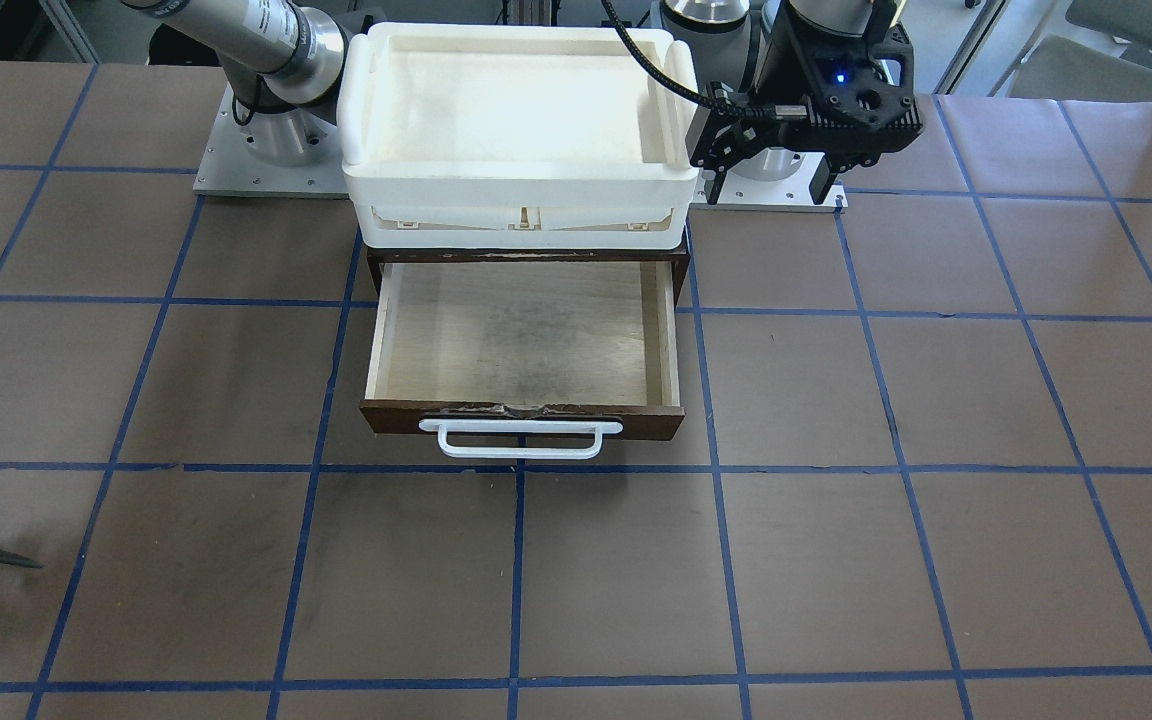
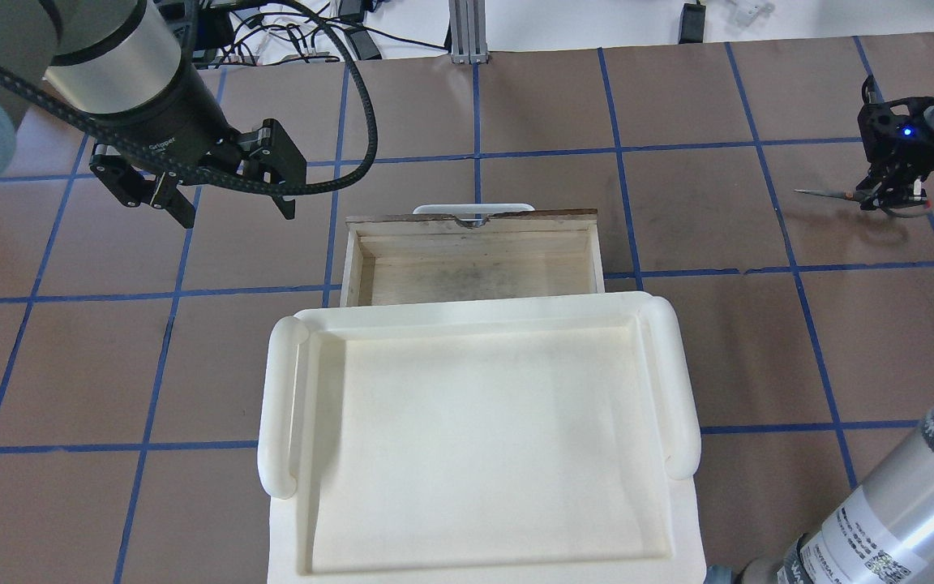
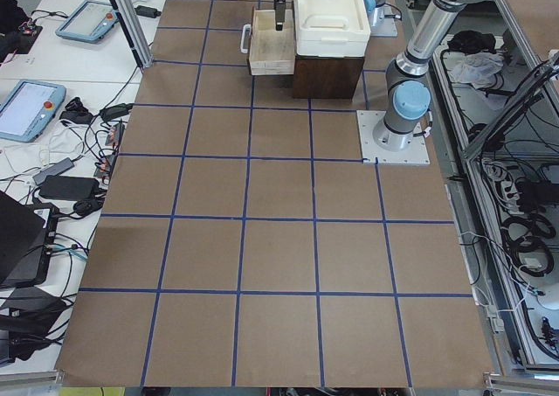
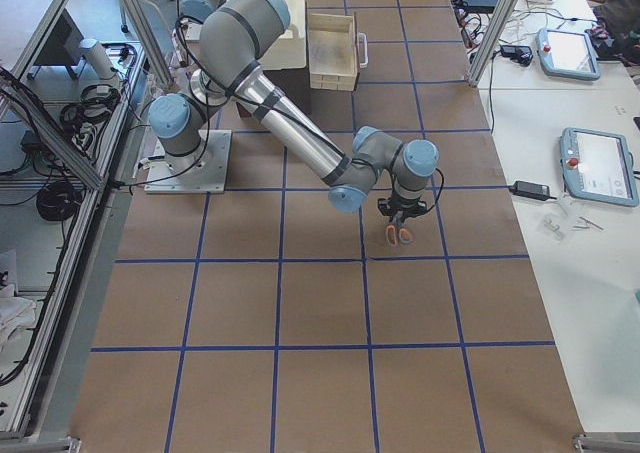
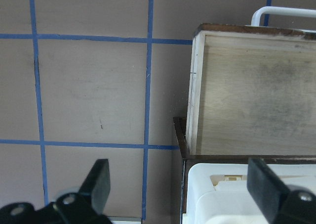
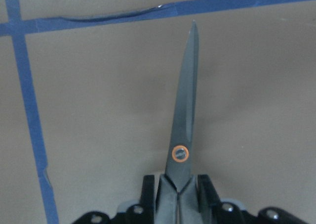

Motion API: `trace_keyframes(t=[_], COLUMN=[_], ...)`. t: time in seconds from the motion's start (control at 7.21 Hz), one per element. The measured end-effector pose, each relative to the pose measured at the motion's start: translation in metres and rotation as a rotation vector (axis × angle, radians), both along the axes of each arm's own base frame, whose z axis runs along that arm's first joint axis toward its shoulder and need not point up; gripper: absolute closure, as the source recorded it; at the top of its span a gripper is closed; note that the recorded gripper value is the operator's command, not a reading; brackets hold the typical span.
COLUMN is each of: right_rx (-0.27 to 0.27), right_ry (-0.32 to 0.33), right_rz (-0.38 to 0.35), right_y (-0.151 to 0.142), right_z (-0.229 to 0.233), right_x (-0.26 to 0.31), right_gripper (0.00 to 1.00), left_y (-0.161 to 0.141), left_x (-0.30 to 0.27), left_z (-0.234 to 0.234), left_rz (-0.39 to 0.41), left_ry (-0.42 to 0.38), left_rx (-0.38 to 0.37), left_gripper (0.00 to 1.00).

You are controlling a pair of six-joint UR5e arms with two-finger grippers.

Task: Put scissors in drawer and close it
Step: 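Lift the scissors with the right gripper and carry them over the drawer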

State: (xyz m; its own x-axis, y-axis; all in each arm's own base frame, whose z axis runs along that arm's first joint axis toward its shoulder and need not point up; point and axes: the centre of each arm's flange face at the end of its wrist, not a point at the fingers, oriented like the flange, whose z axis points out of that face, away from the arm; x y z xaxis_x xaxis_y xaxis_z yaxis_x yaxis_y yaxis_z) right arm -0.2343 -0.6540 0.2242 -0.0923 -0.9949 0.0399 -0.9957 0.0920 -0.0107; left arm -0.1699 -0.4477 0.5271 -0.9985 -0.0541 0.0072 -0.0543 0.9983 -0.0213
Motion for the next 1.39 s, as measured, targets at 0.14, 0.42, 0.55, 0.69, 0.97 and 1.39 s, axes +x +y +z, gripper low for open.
trace_keyframes(t=[0.14,0.42,0.55,0.69,0.97,1.39], right_rx=[-0.009,0.001,-0.002,-0.009,-0.026,-0.022], right_ry=[0.004,-0.003,0.002,0.009,0.007,-0.007], right_rz=[0.007,0.024,0.033,0.029,0.012,-0.021], right_y=[0.004,0.021,0.031,0.041,0.055,0.083], right_z=[0.030,0.093,0.124,0.146,0.173,0.190], right_x=[0.011,0.049,0.084,0.123,0.208,0.364], right_gripper=[1.00,1.00,1.00,1.00,1.00,1.00], left_y=[0.000,0.000,0.000,0.000,0.000,0.000], left_x=[0.000,0.000,0.000,0.000,0.000,0.000], left_z=[0.000,-0.001,-0.001,-0.001,-0.001,-0.002], left_rz=[0.000,0.000,0.000,0.000,0.000,0.000], left_ry=[0.000,0.000,0.000,0.000,0.000,-0.001], left_rx=[0.000,0.002,0.002,0.002,0.002,0.003], left_gripper=[0.00,0.00,0.00,0.00,0.00,0.00])
